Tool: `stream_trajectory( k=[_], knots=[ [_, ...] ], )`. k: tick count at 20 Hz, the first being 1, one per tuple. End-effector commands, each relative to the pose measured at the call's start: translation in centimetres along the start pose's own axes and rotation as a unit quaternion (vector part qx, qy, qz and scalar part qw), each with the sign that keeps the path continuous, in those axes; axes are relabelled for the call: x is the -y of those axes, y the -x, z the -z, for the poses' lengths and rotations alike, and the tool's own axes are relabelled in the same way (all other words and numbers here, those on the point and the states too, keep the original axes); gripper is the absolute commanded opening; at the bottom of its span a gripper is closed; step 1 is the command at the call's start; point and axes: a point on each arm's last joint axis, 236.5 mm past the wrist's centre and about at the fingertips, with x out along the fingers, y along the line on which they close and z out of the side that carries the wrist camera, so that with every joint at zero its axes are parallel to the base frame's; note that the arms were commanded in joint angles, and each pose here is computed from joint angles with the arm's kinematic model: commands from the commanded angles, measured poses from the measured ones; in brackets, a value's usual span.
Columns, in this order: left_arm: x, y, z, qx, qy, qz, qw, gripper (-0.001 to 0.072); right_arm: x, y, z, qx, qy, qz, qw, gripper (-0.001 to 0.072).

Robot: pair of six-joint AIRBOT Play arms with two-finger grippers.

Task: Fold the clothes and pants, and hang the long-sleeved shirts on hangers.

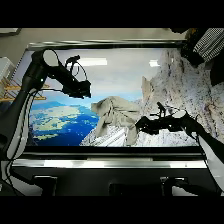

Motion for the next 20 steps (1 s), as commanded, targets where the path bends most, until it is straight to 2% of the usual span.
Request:
stream_trajectory(
  k=[1,2,3,7,9,11,15,20],
  knots=[
    [-0.9,0.3,-0.8,0.013,-0.008,0.001,1.000,0.0467,0.7,-1.0,-0.8,0.014,-0.004,0.003,1.000,0.0526],
    [-1.3,0.4,-1.1,0.017,-0.015,0.000,1.000,0.0467,0.9,-1.2,-0.8,0.010,-0.005,0.004,1.000,0.0504],
    [-1.5,0.5,-1.3,0.022,-0.023,0.000,1.000,0.0467,1.1,-1.4,-0.7,0.007,-0.005,0.004,1.000,0.0444],
    [-3.2,0.7,-2.8,0.049,-0.033,0.000,0.998,0.0467,0.7,-1.5,-0.2,-0.004,0.012,-0.004,1.000,0.0038],
    [-4.4,-0.3,-3.2,0.052,-0.032,0.017,0.998,0.0467,0.2,-1.2,0.4,-0.015,0.022,-0.010,1.000,0.0034],
    [-5.0,-2.0,-3.6,0.061,-0.026,0.060,0.996,0.0467,-0.6,-0.5,1.1,-0.022,0.033,-0.017,0.999,0.0033],
    [-6.2,-6.5,-3.7,0.059,0.033,0.132,0.989,0.0467,-2.1,1.1,2.2,-0.030,0.048,-0.025,0.998,0.0033],
    [-5.5,-11.4,-2.3,0.008,0.029,0.160,0.987,0.0467,-2.5,2.5,3.1,-0.034,0.055,-0.013,0.998,0.0033]
  ],
)
